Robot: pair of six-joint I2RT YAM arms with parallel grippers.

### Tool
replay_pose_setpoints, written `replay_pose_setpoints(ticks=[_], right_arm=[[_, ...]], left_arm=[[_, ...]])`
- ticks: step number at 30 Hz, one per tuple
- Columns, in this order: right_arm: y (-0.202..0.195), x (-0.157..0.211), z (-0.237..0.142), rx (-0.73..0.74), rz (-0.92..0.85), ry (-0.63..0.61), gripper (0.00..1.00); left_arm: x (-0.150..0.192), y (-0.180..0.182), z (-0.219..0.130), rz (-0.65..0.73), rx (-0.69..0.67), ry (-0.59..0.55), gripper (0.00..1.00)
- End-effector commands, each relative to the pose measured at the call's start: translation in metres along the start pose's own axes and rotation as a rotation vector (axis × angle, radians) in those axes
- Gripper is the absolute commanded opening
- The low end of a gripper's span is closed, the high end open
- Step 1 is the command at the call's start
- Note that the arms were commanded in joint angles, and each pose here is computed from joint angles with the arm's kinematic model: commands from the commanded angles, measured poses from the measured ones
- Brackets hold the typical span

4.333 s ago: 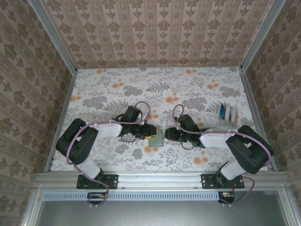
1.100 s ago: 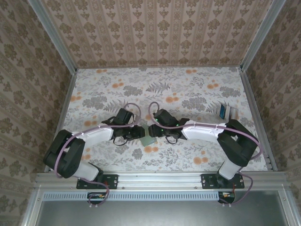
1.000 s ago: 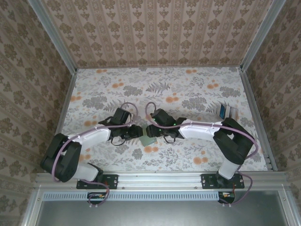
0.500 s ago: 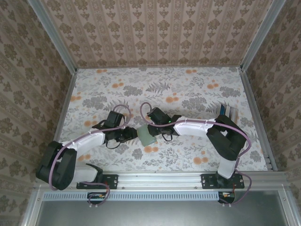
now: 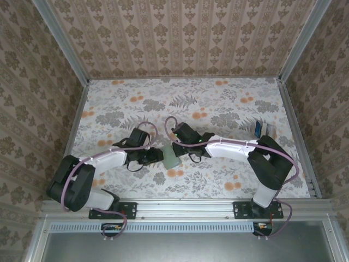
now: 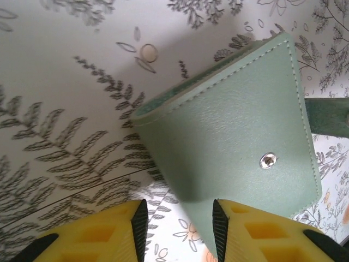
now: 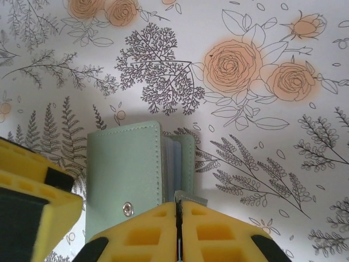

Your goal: Put the credit cards into the card holder

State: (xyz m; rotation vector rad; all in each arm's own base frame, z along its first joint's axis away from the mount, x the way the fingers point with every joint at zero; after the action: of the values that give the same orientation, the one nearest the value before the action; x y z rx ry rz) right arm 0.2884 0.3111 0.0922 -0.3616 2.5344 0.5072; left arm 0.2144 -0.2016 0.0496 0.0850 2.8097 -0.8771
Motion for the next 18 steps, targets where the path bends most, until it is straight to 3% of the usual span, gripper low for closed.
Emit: replay_pose_setpoints(ticks=[1,10,18], right_arm=[[0.001,0.003,-0.008,-0.035,0.005,0.003,0.09],[0.015,0.017,0.009,-0.139,-0.017,0.086,0.08],[0.017,0.023,0.029,-0.155,0.003,0.118,0.08]], left_arm=[[-0.01,-0.004,0.003,0.021,-0.023,-0.012,0.4],[-0.01,0.003,0.016,-0.023,-0.047,0.01,0.39],[-0.009,0.002,0.017,-0.03,-0.037,0.01,0.32]])
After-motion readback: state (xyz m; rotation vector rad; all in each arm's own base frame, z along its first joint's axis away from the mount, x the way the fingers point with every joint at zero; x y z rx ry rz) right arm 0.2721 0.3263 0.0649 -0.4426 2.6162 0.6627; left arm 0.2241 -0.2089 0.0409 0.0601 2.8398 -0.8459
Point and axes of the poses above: each hand's point on the last joint's axis, 136 mm out from that joint toward the fingers, its own z axis out along the fingers, its own y axis along the line the jaws close on, x = y × z, the point moved 2 cm from there along -z, back along the fingers, and after that the axes turned 4 degrees about z, right-handed, at the moved point
